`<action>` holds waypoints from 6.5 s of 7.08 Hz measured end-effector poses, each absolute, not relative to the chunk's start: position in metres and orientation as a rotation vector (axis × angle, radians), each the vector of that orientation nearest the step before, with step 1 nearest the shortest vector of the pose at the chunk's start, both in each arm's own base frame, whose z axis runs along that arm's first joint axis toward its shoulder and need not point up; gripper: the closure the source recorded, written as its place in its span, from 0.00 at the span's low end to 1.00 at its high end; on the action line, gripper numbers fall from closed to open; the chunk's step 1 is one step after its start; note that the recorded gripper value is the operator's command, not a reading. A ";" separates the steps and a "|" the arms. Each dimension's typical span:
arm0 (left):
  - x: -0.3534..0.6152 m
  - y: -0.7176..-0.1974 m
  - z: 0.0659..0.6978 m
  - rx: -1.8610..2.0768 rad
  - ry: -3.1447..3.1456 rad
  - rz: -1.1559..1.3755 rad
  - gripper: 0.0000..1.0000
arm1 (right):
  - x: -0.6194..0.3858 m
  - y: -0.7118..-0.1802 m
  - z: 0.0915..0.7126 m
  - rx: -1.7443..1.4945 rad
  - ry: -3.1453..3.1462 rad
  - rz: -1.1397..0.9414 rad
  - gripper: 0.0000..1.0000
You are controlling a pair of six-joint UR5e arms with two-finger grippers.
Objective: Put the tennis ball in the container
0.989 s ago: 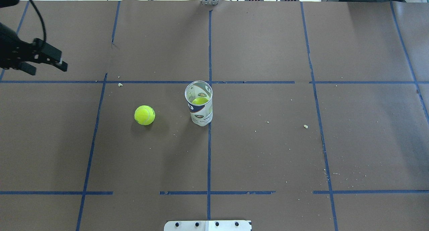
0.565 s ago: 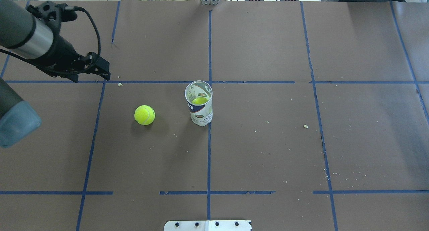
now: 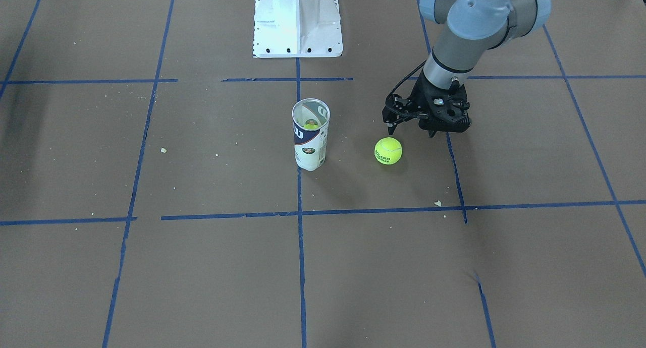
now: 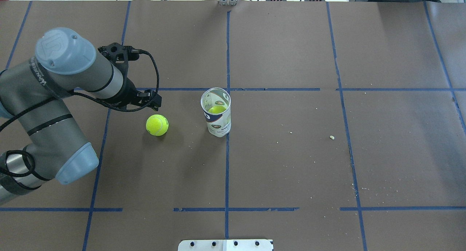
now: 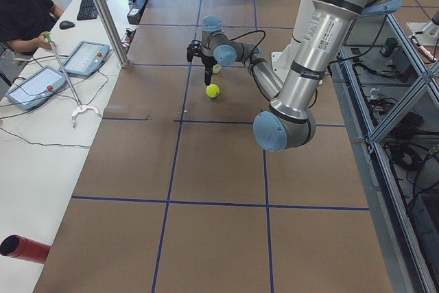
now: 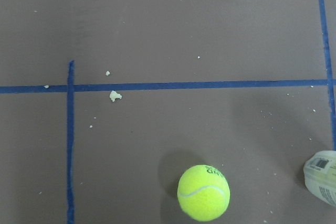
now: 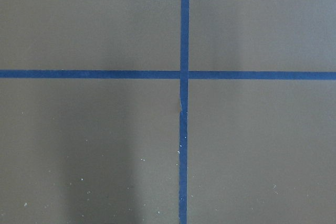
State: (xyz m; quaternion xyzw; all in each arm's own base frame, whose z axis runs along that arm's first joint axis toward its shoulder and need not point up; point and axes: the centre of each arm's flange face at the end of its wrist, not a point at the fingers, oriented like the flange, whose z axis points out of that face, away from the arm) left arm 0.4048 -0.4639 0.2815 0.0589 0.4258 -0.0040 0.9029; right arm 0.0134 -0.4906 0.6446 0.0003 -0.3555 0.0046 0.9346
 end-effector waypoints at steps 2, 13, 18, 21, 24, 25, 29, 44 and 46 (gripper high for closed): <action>0.428 -0.460 0.298 0.121 0.851 -0.008 0.00 | 0.013 -0.491 0.645 0.001 -0.727 0.009 0.00; 0.489 -0.459 0.334 0.109 0.886 0.020 0.35 | 0.013 -0.491 0.645 0.001 -0.727 0.010 0.00; 0.458 -0.459 0.301 0.142 0.902 -0.019 1.00 | 0.013 -0.491 0.645 0.001 -0.727 0.009 0.00; 0.383 -0.454 0.213 0.162 0.855 -0.043 1.00 | 0.013 -0.491 0.645 0.001 -0.727 0.010 0.00; 0.319 -0.444 0.118 0.123 0.863 -0.078 1.00 | 0.013 -0.491 0.645 0.001 -0.727 0.010 0.00; 0.324 -0.448 0.093 0.089 0.879 -0.083 1.00 | 0.013 -0.491 0.645 0.001 -0.727 0.010 0.00; 0.417 -0.472 0.044 -0.014 0.912 -0.102 1.00 | 0.013 -0.491 0.645 0.001 -0.727 0.010 0.00; 0.319 -0.494 0.095 0.225 0.949 0.023 0.00 | 0.013 -0.491 0.645 0.001 -0.727 0.010 0.00; 0.242 -0.536 0.169 0.253 0.867 0.016 0.00 | 0.013 -0.491 0.645 0.001 -0.727 0.009 0.00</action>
